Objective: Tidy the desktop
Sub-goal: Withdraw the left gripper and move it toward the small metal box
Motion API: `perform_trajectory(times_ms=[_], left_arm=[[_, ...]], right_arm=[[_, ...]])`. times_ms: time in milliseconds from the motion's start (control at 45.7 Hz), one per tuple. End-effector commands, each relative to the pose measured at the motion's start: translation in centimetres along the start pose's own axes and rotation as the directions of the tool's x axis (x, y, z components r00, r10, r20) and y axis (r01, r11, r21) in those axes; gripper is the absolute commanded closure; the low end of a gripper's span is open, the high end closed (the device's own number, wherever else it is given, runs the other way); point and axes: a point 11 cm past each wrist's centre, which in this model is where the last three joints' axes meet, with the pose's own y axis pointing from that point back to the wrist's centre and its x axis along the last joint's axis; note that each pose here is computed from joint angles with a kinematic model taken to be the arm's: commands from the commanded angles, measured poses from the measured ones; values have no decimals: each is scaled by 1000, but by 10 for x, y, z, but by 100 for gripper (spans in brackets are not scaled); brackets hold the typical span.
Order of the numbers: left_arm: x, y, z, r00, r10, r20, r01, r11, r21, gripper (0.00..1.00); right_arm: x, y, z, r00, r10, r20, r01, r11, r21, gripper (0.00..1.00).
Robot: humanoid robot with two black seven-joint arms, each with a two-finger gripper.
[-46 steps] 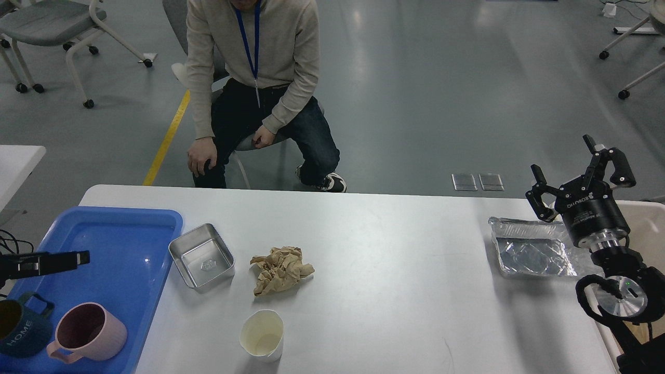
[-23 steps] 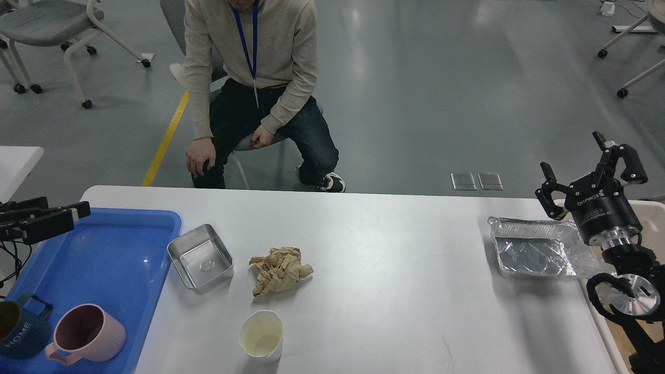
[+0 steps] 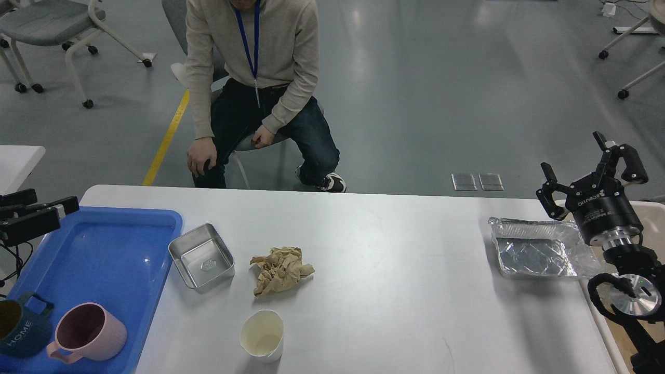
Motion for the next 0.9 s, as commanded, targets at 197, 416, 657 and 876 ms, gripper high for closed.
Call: perform_trajectory(times_ms=[197,416,657,876], left_arm=[[-9,-16,1,995,0,-95,0,1000,5,11],[-24,-37,-24,966,-52,-253,77,993,90,11],[-52,-85,-11,919,-87,-384,125,989,77,11],[-75,-116,6,889,-118,-442,147,989,32,11]], right_arm=[[0,1,1,1000,1,1,-1,1000,-3,0],[0,1,3,1000,2,1,-2,1000,-10,0],[-1,2,5,1000,1,9,-1,1000,-9,0],[0,2,5,1000,1,7,-1,1000,-9,0]])
